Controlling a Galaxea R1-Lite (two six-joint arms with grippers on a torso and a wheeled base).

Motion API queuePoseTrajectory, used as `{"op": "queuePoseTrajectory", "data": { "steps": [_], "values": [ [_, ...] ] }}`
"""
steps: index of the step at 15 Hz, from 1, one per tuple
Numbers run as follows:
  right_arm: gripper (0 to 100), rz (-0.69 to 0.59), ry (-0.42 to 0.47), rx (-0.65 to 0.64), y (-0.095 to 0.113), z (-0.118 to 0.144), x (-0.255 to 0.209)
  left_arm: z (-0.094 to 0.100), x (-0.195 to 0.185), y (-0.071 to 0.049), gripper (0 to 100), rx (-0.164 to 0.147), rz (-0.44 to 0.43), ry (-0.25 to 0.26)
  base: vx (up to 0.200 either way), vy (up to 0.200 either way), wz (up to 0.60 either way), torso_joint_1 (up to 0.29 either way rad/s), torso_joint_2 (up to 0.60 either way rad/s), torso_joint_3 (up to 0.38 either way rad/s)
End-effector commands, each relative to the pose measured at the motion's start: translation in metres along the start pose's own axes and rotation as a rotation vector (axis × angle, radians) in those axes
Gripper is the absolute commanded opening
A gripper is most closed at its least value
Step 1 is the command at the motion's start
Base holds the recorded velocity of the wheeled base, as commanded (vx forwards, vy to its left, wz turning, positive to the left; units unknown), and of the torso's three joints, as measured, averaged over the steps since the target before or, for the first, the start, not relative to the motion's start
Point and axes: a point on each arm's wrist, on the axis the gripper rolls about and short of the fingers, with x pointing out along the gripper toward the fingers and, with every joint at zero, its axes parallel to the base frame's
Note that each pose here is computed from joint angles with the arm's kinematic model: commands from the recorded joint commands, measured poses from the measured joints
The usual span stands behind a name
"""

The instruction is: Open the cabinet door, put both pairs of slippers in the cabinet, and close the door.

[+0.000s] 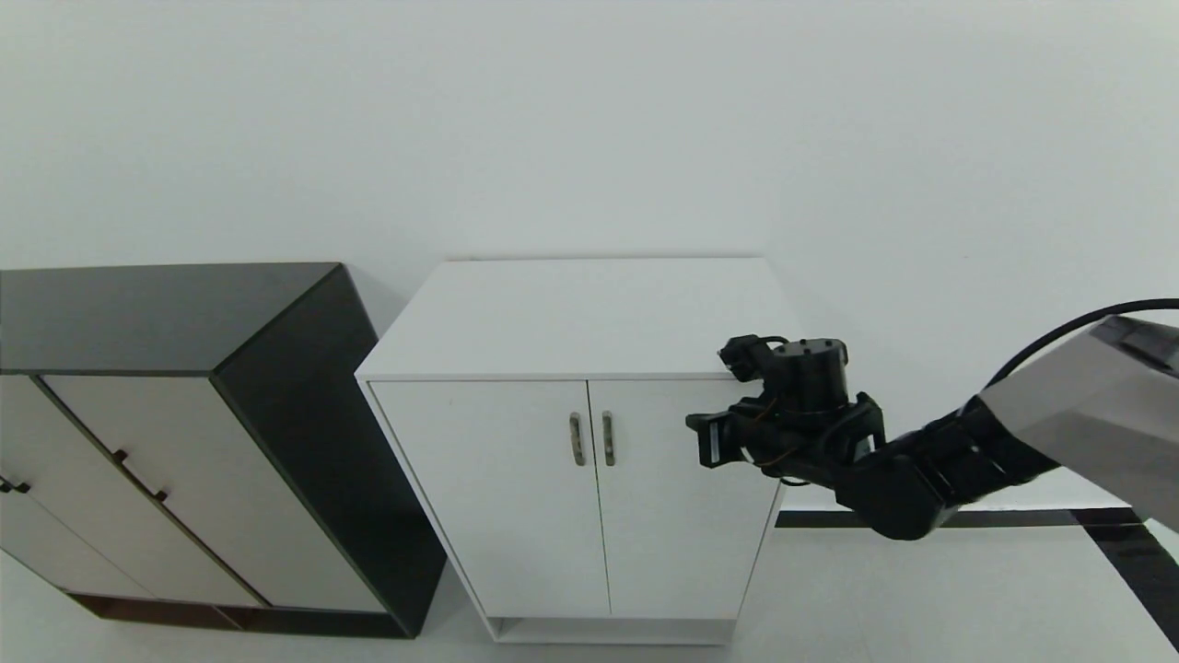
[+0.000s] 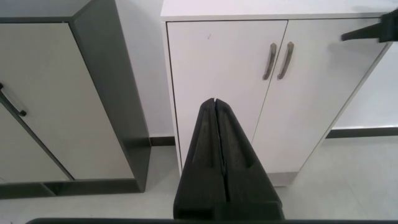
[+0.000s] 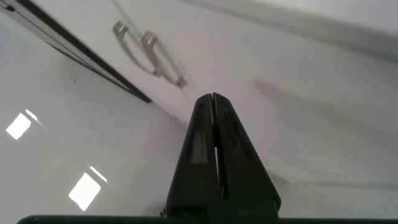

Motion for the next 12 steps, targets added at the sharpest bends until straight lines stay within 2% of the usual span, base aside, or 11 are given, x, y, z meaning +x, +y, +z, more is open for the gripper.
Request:
{"op": "queuePoseTrajectory", "data": {
  "steps": [1, 4, 7, 12],
  "values": [
    [0, -0.034, -0.041, -0.002, 0.006, 0.008, -0.062, 0.0, 0.0, 0.0, 0, 0.0, 0.0, 0.0, 0.0, 0.0, 0.0, 0.0, 0.0, 0.0],
    [0, -0.107, -0.045, 0.002, -0.002, -0.014, -0.118, 0.0, 0.0, 0.0, 0, 0.0, 0.0, 0.0, 0.0, 0.0, 0.0, 0.0, 0.0, 0.0],
    [0, -0.182, -0.074, 0.004, -0.013, -0.025, -0.177, 0.0, 0.0, 0.0, 0, 0.001, 0.0, 0.0, 0.0, 0.0, 0.0, 0.0, 0.0, 0.0],
    [0, -0.341, -0.001, 0.054, -0.036, -0.078, -0.25, 0.0, 0.0, 0.0, 0, 0.0, 0.0, 0.0, 0.0, 0.0, 0.0, 0.0, 0.0, 0.0]
  ]
}}
